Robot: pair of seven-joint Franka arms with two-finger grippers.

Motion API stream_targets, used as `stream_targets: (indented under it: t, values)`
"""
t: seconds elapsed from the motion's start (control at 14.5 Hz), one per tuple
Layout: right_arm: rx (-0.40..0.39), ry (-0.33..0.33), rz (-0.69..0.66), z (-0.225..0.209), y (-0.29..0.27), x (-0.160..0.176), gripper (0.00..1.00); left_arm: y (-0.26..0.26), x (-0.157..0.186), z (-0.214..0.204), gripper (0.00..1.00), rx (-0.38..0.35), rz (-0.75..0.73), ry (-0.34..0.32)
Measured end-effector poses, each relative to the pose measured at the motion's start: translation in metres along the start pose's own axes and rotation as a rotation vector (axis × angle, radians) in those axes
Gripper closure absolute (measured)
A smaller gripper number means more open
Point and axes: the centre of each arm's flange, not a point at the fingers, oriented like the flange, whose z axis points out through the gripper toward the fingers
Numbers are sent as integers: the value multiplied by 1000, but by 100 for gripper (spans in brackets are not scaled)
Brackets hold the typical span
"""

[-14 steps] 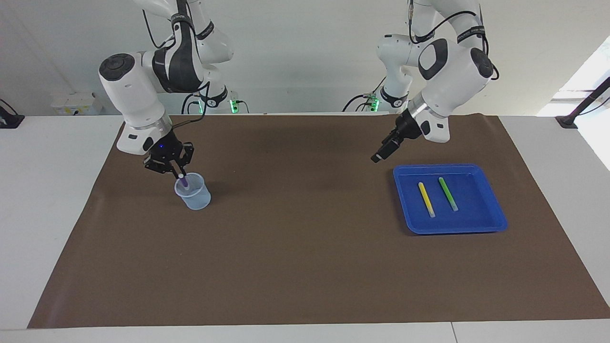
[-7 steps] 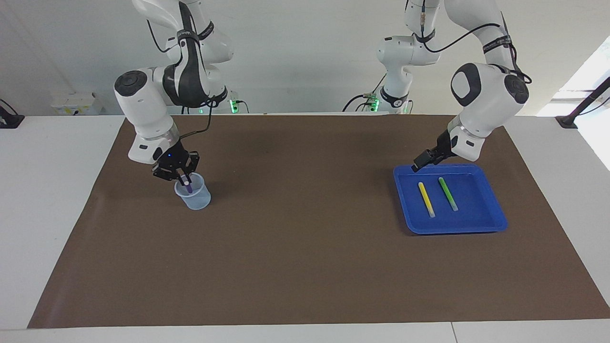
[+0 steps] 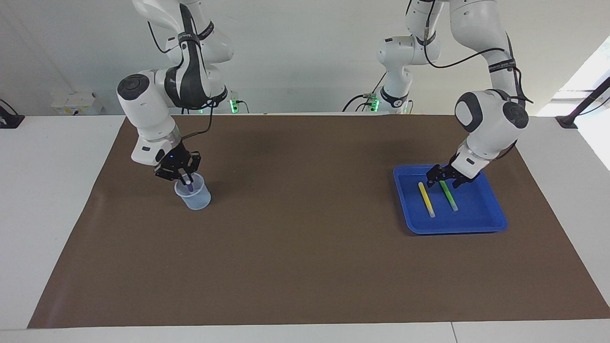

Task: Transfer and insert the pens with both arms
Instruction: 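Release the pen in the cup while the left gripper grasps the green pen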

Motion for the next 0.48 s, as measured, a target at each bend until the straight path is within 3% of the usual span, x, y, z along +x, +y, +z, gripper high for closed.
stream_targets:
  t: [0.41,0.48]
  values:
    - [-10,25,6,-17,6,7,10,-15,9,29,0,94,115,13]
    - [-1,27,8,-27,6,11,8,-15,9,31,0,100,122,13]
